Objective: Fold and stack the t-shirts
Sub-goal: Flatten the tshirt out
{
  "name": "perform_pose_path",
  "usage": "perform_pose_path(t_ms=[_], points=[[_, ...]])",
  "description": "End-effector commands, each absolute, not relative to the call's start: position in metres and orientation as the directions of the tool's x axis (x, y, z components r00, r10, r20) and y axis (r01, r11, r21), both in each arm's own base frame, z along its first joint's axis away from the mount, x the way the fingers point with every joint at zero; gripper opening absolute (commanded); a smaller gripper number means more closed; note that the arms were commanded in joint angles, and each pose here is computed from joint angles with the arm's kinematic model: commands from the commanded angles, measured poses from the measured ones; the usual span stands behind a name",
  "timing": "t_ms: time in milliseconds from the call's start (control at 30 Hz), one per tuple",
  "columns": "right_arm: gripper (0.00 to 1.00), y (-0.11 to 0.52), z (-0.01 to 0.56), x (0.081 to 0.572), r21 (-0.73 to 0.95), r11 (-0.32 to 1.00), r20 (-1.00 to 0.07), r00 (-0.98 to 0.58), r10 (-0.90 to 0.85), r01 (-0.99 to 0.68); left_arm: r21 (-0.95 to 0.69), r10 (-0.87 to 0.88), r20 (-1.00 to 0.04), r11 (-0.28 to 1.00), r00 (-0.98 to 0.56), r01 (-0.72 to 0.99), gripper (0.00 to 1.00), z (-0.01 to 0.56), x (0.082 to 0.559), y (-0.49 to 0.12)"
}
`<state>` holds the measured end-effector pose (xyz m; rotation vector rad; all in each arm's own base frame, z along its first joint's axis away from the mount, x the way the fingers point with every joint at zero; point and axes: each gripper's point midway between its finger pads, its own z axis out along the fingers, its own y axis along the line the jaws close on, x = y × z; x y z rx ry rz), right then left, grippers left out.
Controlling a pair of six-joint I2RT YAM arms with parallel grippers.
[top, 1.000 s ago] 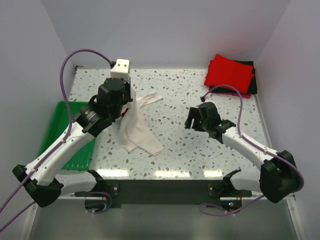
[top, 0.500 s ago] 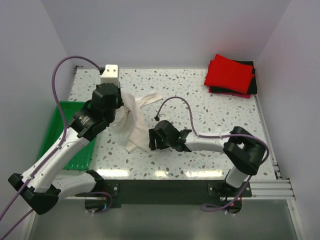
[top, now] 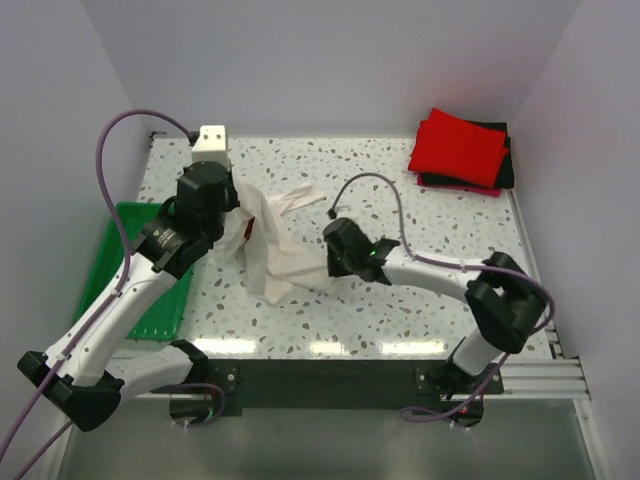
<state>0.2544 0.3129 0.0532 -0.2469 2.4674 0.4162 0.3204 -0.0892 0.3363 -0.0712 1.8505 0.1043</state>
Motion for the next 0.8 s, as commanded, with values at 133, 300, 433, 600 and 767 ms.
perform_pose_path(t_ms=[133, 300, 433, 600, 767], points=[[0.0, 0.181, 0.24, 0.35, 0.168, 0.984, -0.856, -0.505, 0.113, -0.065, -0.029, -0.051, -0.979, 0.993, -0.195, -0.114, 0.0, 0.371, 0.319, -0.082], [0.0, 0.141, 0.332, 0.347, 0.139, 0.99, -0.933, -0.336, 0.127, -0.013, -0.095, -0.104, -0.984, 0.993, -0.145, -0.062, 0.0, 0.388, 0.303, -0.081], [0.0, 0.115, 0.373, 0.342, 0.088, 0.995, -0.961, -0.26, 0.096, 0.043, -0.119, -0.116, -0.987, 0.993, -0.113, 0.021, 0.0, 0.391, 0.29, -0.087], [0.0, 0.101, 0.416, 0.342, 0.103, 0.991, -0.978, -0.171, 0.116, 0.08, -0.113, -0.113, -0.988, 0.994, -0.106, -0.005, 0.0, 0.393, 0.288, -0.08], [0.0, 0.105, 0.445, 0.367, 0.102, 0.992, -0.987, -0.12, 0.111, 0.076, -0.098, -0.101, -0.994, 0.991, -0.029, -0.089, 0.0, 0.425, 0.31, -0.075]])
